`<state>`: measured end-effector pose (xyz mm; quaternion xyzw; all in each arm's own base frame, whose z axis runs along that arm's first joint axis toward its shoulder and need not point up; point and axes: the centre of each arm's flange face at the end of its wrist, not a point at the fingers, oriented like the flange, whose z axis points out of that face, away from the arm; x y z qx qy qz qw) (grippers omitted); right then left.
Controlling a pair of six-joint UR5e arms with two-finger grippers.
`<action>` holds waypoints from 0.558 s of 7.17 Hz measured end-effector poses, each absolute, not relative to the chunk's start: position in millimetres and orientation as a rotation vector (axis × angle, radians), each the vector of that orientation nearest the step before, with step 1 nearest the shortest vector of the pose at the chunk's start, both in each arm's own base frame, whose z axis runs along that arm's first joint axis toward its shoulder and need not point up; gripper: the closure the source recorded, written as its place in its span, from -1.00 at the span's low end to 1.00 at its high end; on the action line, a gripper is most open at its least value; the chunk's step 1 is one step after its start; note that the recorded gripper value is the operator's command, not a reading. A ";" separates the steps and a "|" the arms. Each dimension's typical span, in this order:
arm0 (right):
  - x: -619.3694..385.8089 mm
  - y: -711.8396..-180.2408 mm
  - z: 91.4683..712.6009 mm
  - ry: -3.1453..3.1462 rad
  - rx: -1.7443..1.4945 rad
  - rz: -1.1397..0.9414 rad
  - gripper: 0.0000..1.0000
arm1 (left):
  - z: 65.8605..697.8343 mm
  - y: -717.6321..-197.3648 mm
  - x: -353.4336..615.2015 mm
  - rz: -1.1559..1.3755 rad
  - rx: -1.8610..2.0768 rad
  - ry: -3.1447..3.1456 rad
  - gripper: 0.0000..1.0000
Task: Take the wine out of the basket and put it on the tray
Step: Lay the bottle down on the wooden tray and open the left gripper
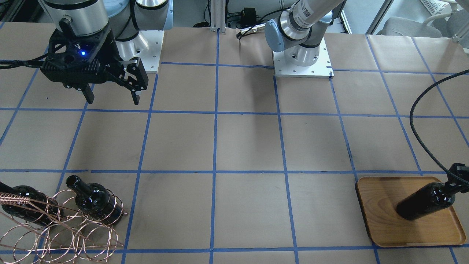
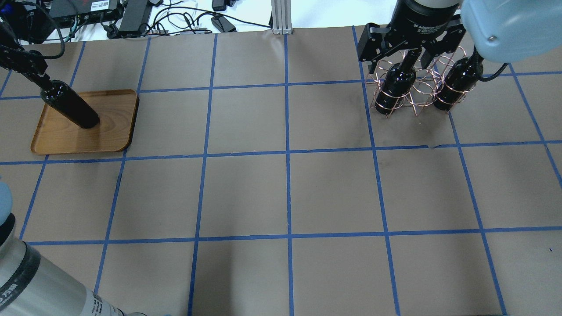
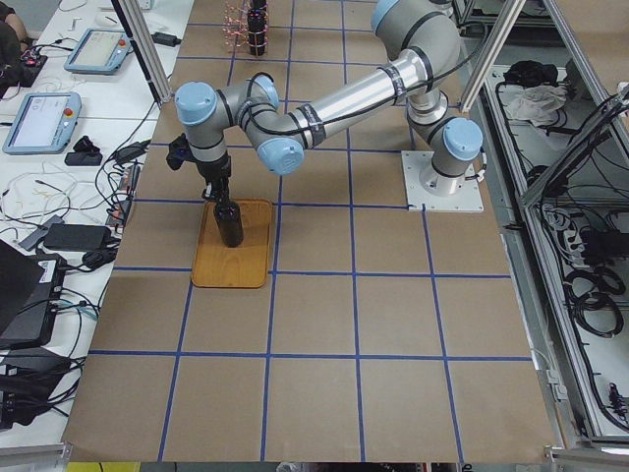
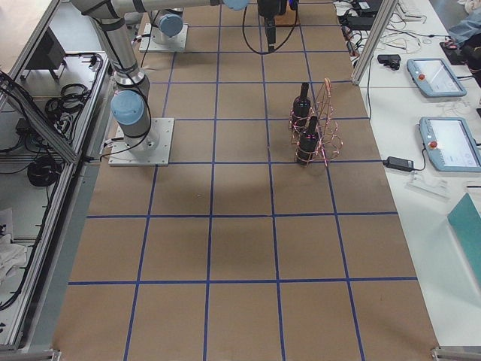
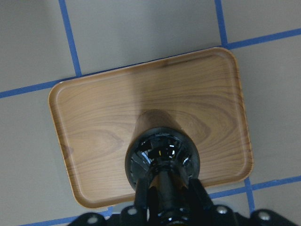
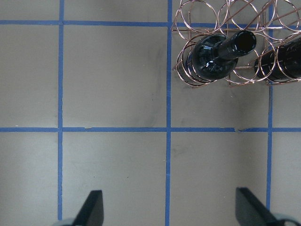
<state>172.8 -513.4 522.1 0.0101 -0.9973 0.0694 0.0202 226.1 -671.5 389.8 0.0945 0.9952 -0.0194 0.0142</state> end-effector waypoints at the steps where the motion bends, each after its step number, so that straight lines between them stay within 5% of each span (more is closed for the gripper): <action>1: 172.8 -513.5 522.1 -3.093 0.032 0.215 -1.00 | 390.9 -669.6 225.9 -0.060 0.293 3.098 -1.00; 4: 172.8 -513.4 522.1 -3.093 0.034 0.215 -1.00 | 415.4 -654.8 215.3 -0.046 0.289 3.090 -1.00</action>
